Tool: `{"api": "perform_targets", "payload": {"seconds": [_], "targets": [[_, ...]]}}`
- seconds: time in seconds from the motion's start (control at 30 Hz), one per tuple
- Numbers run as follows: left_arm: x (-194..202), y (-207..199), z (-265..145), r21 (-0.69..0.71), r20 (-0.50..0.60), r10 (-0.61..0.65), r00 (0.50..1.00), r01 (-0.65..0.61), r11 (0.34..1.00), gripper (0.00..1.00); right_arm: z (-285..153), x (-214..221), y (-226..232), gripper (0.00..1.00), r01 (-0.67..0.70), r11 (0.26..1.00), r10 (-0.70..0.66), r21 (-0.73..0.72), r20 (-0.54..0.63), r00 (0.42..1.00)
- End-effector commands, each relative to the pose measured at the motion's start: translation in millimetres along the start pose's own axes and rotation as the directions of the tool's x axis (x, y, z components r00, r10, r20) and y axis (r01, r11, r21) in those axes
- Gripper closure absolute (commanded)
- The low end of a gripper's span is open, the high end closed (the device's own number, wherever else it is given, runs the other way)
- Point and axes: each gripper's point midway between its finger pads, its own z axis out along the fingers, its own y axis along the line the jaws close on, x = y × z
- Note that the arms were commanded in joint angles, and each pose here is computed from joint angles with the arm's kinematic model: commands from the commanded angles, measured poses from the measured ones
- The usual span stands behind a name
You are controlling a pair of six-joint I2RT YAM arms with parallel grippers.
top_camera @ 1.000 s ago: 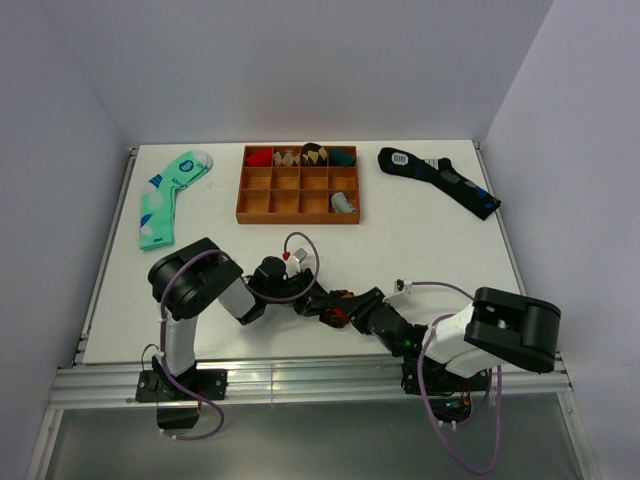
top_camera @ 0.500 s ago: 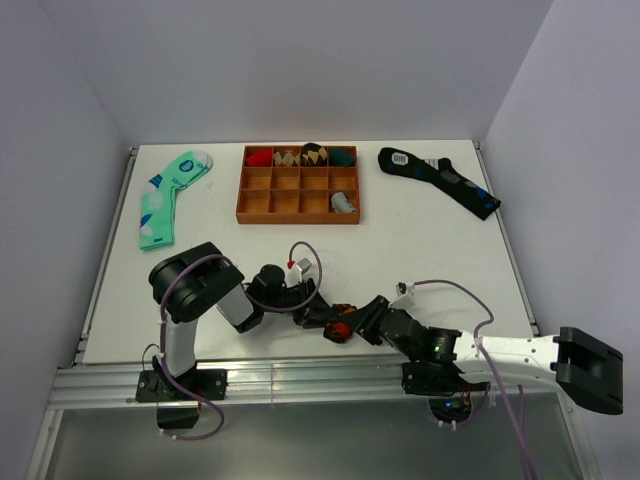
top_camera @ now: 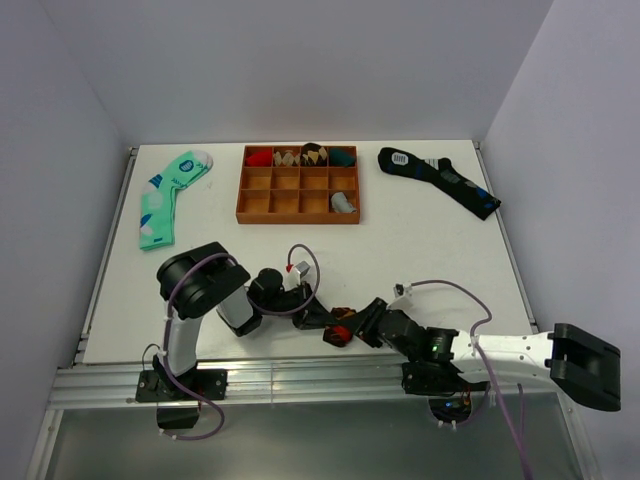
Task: Roll the socks
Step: Roll the sock at the center of the board.
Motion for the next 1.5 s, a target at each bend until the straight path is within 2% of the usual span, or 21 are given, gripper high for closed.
{"api": "perform_targets", "payload": {"seconds": [0.0,0.13,0.23,0.27,0.37,0.47,0.57,0.73,1.0,1.23,1.37,1.47], "targets": [[0,45,-6,-0.139,0.042,-0.070,0.997,0.075,0.987,1.00,-5,1,-81,1.00,0.026,0.994,-0.027,0.106,0.007,1.000],[0,53,-7,-0.168,0.047,-0.079,0.996,0.086,0.982,1.00,-4,5,-78,0.96,0.043,0.993,-0.041,0.114,-0.016,0.999],[-1,59,-7,-0.206,0.052,-0.075,0.996,0.085,0.975,1.00,-3,8,-73,0.84,0.065,0.990,-0.062,0.123,-0.032,0.998],[-1,60,-7,-0.216,0.052,-0.075,0.996,0.084,0.973,1.00,-3,10,-73,0.76,0.070,0.989,-0.065,0.127,-0.045,0.997],[1,65,-6,-0.237,0.050,-0.086,0.995,0.095,0.967,1.00,-3,15,-77,0.61,0.071,0.988,-0.062,0.141,-0.067,0.996],[2,69,-4,-0.252,0.049,-0.097,0.994,0.107,0.962,1.00,-3,20,-80,0.52,0.080,0.985,-0.066,0.151,-0.095,0.993],[4,71,-1,-0.257,0.041,-0.105,0.994,0.112,0.960,1.00,-4,26,-83,0.48,0.109,0.980,-0.086,0.169,-0.134,0.987],[6,72,0,-0.250,0.035,-0.115,0.993,0.120,0.961,1.00,-6,34,-82,0.42,0.113,0.981,-0.084,0.158,-0.177,0.981],[15,74,7,-0.241,0.020,-0.127,0.992,0.128,0.962,1.00,-2,43,-85,0.41,0.101,0.981,-0.065,0.168,-0.209,0.976],[28,84,11,-0.244,-0.003,-0.159,0.987,0.154,0.958,1.00,4,47,-72,0.42,0.000,0.994,0.022,0.108,-0.208,0.978],[32,88,13,-0.237,-0.011,-0.170,0.985,0.163,0.958,1.00,13,48,-49,0.42,0.025,0.999,-0.017,0.035,-0.204,0.979],[36,87,17,-0.232,-0.029,-0.171,0.985,0.159,0.960,1.00,27,54,-42,0.42,0.053,0.998,-0.042,0.044,-0.224,0.974]]}}
